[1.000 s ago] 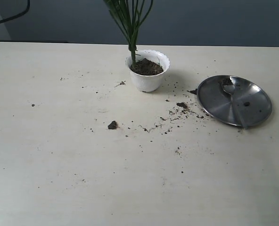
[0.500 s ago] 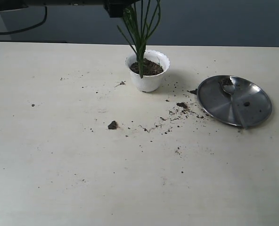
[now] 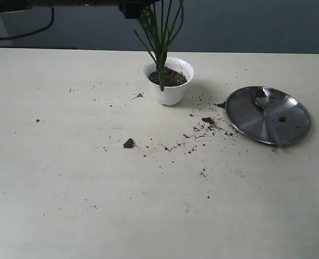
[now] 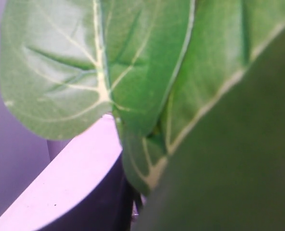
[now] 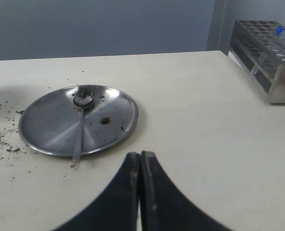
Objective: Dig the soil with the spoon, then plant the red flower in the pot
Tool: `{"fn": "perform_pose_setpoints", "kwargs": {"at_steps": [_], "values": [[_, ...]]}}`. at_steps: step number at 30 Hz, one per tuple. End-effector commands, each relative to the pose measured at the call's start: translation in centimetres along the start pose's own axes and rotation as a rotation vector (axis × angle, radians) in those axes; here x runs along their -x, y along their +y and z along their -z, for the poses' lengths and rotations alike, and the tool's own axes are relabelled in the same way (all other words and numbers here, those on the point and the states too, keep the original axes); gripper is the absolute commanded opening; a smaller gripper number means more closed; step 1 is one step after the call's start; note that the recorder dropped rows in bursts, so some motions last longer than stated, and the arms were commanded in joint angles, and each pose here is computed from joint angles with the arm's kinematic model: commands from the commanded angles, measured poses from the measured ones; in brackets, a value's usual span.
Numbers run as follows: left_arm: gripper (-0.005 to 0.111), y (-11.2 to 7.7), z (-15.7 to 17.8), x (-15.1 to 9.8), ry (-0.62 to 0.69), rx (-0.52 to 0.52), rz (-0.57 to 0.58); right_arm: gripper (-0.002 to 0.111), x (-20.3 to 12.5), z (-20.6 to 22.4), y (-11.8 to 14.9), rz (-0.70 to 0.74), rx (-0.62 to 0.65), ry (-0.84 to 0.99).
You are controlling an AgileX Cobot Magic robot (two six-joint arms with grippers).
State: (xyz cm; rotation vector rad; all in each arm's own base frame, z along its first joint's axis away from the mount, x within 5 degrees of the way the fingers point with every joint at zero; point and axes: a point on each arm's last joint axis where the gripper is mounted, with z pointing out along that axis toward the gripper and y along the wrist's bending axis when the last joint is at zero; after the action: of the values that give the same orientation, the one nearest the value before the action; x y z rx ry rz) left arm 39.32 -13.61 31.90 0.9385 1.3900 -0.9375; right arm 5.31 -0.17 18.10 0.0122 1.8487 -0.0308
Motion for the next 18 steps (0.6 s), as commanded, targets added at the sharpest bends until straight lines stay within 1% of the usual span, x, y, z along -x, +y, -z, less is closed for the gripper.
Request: {"fn": "perform_pose_setpoints", "kwargs": {"at_steps": [1,11,14,18], "values": [[0.0,0.06,0.12,0.41,-0.024,0.0,0.012,0.0,-0.02,0.0,-0.03,-0.002,-0.006,-0.005],[0.0,0.06,0.12,0.41,-0.024,-0.001,0.037,0.0,-0.02,0.0,-0.03,-0.002,-0.006,-0.005],[0.0,0.05,0.12,0.41,-0.024,-0.003,0.06,0.0,-0.02,0.0,-0.03,-0.002,-0.006,-0.005],[0.0,-0.11,0.19,0.69,-0.029,-0.008,0.055,0.0,-0.02,0.0,-0.03,-0.002,-0.006,-0.005]]}}
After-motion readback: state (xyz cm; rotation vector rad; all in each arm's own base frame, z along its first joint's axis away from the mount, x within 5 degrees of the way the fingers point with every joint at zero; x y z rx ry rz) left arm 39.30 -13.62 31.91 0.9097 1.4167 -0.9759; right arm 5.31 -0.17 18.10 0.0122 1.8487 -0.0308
